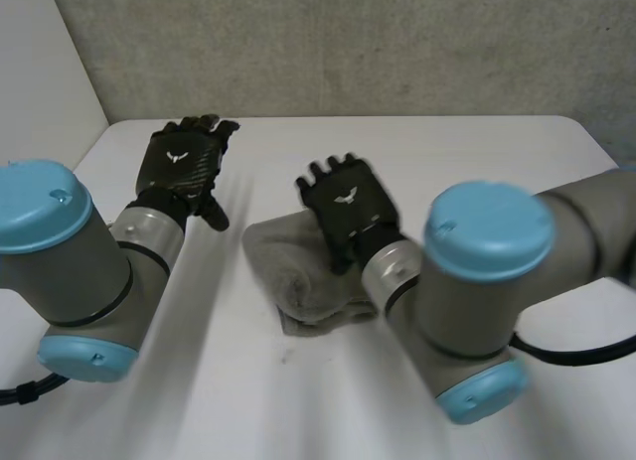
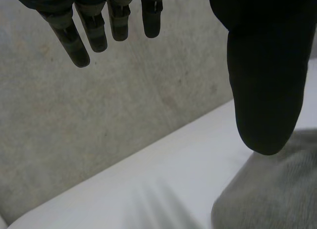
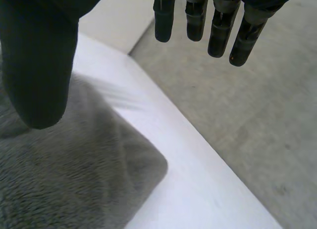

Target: Fold the towel.

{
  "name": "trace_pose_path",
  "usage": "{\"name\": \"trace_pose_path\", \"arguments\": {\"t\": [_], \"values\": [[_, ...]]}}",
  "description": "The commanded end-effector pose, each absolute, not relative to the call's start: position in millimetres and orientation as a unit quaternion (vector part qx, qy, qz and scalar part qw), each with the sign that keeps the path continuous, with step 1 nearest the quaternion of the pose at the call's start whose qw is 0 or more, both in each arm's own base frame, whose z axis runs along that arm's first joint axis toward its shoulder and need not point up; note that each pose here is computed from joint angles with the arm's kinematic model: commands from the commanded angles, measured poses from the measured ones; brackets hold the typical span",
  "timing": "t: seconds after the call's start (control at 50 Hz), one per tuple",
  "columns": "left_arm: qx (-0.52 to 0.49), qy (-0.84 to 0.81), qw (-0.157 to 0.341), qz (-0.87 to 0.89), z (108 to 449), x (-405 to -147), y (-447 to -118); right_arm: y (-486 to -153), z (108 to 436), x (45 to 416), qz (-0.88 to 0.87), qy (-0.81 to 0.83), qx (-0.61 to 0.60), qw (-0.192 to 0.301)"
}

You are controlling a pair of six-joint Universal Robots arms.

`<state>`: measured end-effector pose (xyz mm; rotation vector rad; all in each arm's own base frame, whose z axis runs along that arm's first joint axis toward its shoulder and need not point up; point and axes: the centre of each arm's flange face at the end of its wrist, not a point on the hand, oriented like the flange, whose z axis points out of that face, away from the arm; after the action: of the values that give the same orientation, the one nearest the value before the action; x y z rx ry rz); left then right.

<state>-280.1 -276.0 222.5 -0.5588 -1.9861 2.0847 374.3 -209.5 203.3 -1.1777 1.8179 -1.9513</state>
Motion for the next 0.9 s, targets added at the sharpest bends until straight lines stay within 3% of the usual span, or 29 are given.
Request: {"name": "trace_pose_path", "arguments": {"t": [0.02,0.08,0.22,0.3,0.4,0.54,0.64,0.76,0.9], "values": [[-0.162,-0.677,0.177,0.696,243,-300,-263,-239,221,342,-0.636,0.684,-0.328,0.143],[-0.154,-0.683,0.188,0.688,243,-302,-264,-248,220,340,-0.624,0.690,-0.332,0.155],[-0.144,-0.738,0.217,0.622,203,-322,-264,-269,193,346,-0.590,0.704,-0.351,0.182],[-0.147,-0.770,0.204,0.586,172,-322,-265,-274,176,351,-0.575,0.710,-0.359,0.190],[-0.156,-0.789,0.194,0.562,151,-320,-262,-281,142,357,-0.545,0.728,-0.368,0.194],[-0.180,-0.809,0.169,0.534,125,-313,-251,-286,122,357,-0.521,0.743,-0.381,0.180],[-0.249,-0.802,0.122,0.529,113,-309,-244,-295,131,350,-0.531,0.739,-0.379,0.168],[-0.269,-0.789,0.110,0.541,120,-310,-246,-299,168,347,-0.567,0.720,-0.365,0.164],[-0.245,-0.732,0.129,0.622,195,-314,-252,-295,225,338,-0.620,0.691,-0.335,0.159]]}}
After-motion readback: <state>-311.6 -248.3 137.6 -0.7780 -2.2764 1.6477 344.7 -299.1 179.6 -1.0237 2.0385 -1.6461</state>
